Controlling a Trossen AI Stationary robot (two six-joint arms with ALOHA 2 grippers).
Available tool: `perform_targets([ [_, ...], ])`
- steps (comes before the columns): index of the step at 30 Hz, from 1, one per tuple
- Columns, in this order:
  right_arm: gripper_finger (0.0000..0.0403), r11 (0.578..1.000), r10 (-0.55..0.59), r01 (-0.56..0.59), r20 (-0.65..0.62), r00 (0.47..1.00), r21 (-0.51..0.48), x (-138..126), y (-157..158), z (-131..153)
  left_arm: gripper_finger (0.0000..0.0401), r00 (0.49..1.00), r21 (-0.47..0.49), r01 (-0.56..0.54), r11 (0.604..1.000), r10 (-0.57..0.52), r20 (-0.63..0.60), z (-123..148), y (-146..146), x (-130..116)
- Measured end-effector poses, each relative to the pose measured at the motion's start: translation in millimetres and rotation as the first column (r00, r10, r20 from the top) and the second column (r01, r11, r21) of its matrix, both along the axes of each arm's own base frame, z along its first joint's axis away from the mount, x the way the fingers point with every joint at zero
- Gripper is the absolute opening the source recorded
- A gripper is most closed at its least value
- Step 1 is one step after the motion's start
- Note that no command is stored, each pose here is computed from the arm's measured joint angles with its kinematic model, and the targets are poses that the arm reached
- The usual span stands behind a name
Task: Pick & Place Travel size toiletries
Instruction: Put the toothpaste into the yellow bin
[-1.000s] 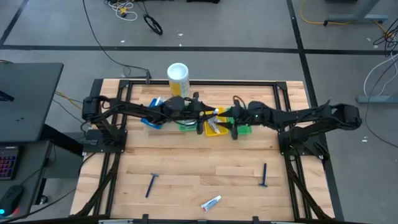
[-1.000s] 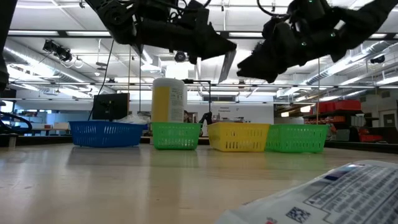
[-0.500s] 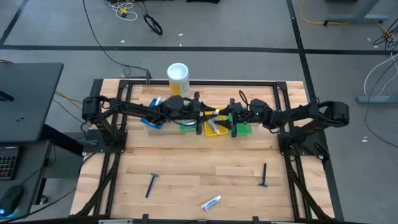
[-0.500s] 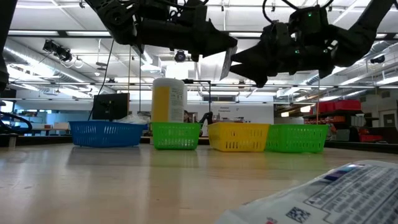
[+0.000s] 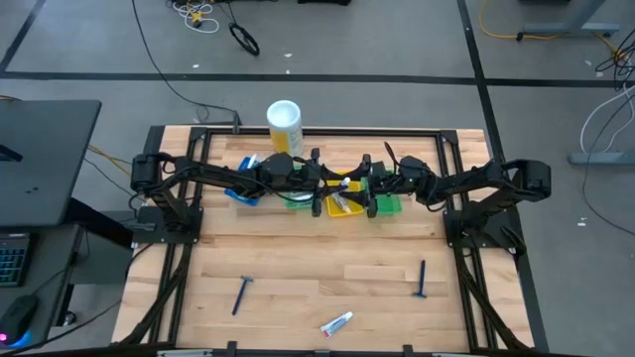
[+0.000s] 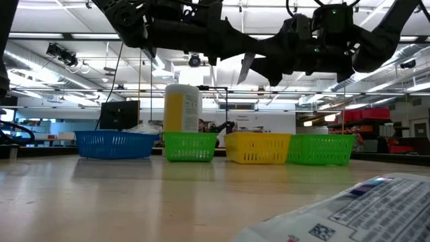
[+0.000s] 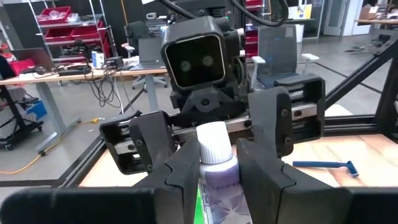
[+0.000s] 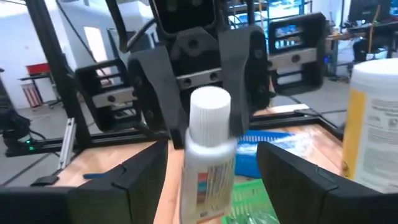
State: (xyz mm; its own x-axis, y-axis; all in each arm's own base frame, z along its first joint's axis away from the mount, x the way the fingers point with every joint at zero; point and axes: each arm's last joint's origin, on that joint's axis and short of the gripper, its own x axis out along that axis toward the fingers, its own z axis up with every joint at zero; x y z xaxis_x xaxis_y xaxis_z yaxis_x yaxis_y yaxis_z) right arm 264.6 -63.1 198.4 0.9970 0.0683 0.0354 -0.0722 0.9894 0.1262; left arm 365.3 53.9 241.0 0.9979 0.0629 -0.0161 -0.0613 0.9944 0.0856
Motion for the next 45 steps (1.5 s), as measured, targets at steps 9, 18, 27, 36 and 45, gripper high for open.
perform_targets([
  [9,0.0201,1.000,0.008,-0.008,-0.050,0.999,0.002,2.1,0.7,-3.0,0.0107,1.000,0.002,0.000,1.000,0.000,0.016,1.6,0.0,0.0],
  [18,0.0140,1.000,0.009,-0.009,-0.046,0.999,-0.002,2.1,0.7,-2.7,0.0107,0.999,0.003,-0.026,1.000,0.026,0.022,2.1,0.9,-0.1],
  [27,0.0124,1.000,0.008,-0.008,-0.049,0.999,-0.002,2.1,0.6,-2.9,0.0107,0.999,0.001,-0.030,1.000,0.030,0.014,1.4,1.0,-0.1],
  [36,0.0117,1.000,-0.019,0.019,-0.074,0.997,0.004,1.8,-0.6,-5.5,0.0108,0.999,-0.001,-0.048,0.999,0.047,-0.006,-0.3,1.6,0.0],
  [45,0.0099,0.997,-0.075,0.077,-0.116,0.990,0.010,1.5,-2.4,-9.6,0.0109,0.991,0.026,-0.116,0.993,0.117,-0.062,-5.4,4.9,-0.7],
])
